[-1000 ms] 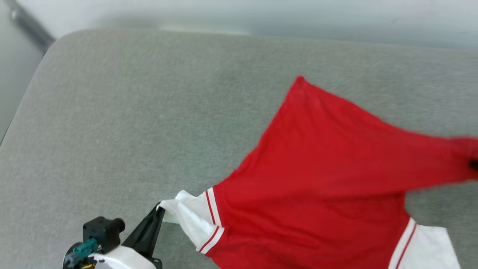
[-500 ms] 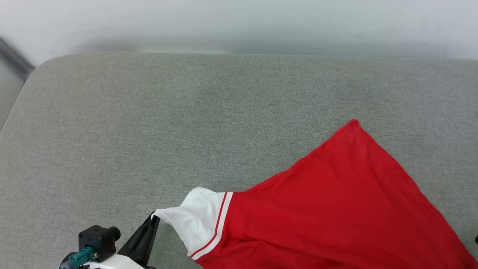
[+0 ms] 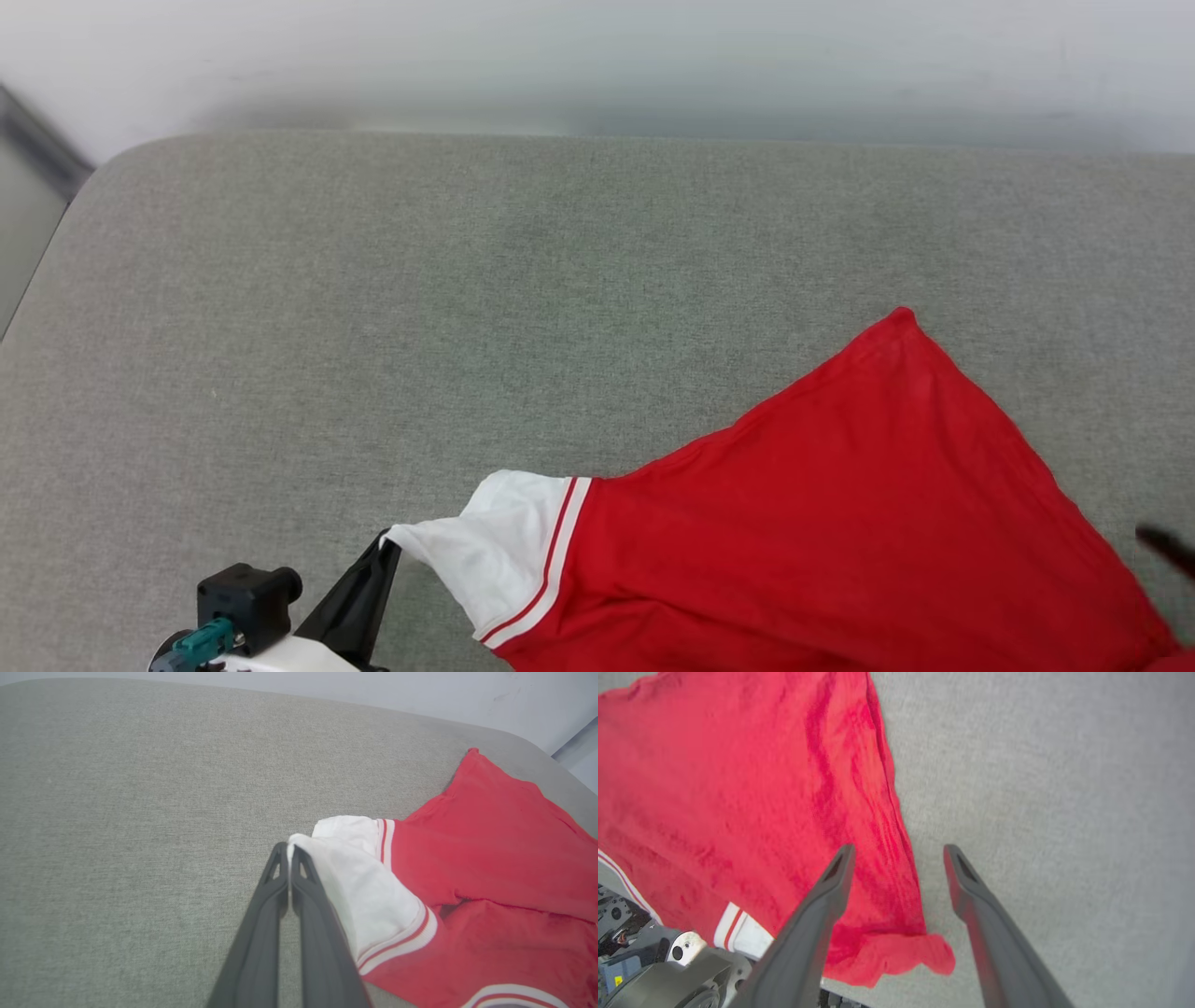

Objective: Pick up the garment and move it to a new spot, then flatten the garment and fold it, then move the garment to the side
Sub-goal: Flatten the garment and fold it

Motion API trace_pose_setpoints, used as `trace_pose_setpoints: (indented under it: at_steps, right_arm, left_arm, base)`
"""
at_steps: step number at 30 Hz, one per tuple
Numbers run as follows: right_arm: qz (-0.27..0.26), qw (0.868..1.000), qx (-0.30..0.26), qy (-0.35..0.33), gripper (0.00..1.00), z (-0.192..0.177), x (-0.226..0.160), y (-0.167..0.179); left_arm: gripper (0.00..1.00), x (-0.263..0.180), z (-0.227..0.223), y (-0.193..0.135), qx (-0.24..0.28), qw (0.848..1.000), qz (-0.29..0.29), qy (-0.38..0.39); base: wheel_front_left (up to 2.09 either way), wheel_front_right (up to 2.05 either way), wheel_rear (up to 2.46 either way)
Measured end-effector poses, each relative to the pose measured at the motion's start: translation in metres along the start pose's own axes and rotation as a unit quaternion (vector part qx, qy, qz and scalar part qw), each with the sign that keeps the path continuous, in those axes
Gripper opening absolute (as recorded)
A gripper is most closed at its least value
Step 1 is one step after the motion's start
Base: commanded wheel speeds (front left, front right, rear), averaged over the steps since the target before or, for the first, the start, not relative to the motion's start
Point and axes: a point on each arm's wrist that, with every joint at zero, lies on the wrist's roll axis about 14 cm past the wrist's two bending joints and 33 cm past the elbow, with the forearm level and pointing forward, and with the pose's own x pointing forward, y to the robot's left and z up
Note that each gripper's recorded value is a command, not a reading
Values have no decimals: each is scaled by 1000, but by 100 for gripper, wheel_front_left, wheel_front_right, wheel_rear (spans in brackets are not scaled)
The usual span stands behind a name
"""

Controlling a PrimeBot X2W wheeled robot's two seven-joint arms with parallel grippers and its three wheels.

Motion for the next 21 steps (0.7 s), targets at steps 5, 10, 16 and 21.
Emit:
trace_pose_setpoints:
  at_steps: [5, 10, 16, 21]
  right_arm:
    - [-8, 996, -62, -71, 100, 75, -7, 2]
    - [-2, 992, -112, -63, 100, 117, 8, 15]
    - [2, 989, -147, 5, 100, 133, 52, 28]
    - [7, 985, -164, 50, 100, 138, 95, 41]
  left_arm:
    - [0, 4, 2, 1, 1, 1000, 1, -2]
    - [0, 10, 2, 1, 0, 1000, 2, -2]
    - [0, 19, 0, 3, -3, 1000, 5, 1]
    - [0, 28, -4, 7, -6, 1000, 10, 5]
  base:
    - [0, 0, 0]
    - [0, 0, 0]
    - [0, 0, 0]
    - [0, 0, 0]
